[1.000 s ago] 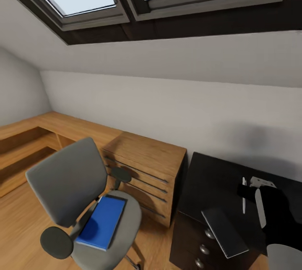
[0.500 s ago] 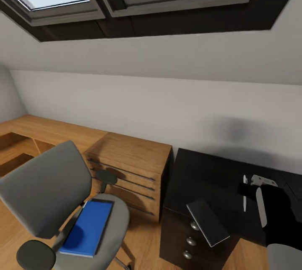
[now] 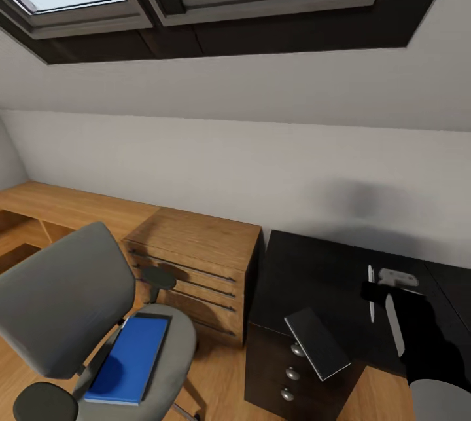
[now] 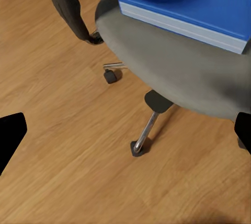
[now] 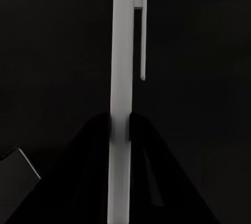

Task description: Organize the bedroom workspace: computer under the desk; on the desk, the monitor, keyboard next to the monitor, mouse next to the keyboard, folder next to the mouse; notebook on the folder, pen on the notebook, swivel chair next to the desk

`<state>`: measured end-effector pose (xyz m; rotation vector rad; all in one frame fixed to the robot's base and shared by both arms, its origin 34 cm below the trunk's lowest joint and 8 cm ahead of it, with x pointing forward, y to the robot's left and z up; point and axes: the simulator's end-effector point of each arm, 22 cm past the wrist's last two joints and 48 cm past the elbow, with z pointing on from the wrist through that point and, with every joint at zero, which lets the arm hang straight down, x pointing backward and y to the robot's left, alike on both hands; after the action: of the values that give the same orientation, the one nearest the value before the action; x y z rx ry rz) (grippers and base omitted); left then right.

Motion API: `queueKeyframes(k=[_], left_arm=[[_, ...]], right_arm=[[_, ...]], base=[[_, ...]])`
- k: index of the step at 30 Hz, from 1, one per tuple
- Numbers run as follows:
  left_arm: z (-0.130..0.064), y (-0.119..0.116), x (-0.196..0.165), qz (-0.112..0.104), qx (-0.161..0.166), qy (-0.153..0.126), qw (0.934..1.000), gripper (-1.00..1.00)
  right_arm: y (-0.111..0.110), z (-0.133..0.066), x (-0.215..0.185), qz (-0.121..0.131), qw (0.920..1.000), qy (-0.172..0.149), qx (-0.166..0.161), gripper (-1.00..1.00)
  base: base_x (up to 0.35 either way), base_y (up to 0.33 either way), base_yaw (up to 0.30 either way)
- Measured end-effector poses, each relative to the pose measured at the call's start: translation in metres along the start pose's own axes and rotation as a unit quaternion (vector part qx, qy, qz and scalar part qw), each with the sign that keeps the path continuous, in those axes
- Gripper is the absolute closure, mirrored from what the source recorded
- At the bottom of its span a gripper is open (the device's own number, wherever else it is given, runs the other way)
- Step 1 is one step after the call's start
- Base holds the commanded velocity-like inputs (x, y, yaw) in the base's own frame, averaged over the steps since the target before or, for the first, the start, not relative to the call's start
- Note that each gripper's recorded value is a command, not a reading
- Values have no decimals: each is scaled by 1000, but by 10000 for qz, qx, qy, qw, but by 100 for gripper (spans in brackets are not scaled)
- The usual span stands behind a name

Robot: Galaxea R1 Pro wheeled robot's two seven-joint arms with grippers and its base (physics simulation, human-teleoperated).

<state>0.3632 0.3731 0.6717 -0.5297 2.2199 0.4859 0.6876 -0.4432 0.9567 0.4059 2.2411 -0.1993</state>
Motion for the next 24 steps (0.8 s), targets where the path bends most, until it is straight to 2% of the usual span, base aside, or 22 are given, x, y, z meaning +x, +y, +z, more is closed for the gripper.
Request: queueKeyframes(k=[6, 11, 19, 24], left_arm=[[-4, -5, 3, -25, 15, 19, 10000, -100], [-12, -23, 4, -143, 109, -38, 9998, -100], [-22, -42, 4, -298, 203, -106, 9993, -100], [-23, -44, -1, -359, 212, -224, 9989, -100]], right_arm=[[3, 8, 4, -101, 9999, -68, 7, 100], [21, 4, 7, -15, 9999, -8, -152, 100], [25, 0, 14, 16, 9998, 41, -210, 100], [26, 0, 17, 17, 9997, 65, -215, 100]], base=[[0, 0, -1], [0, 0, 0], [0, 0, 0], [0, 0, 0]])
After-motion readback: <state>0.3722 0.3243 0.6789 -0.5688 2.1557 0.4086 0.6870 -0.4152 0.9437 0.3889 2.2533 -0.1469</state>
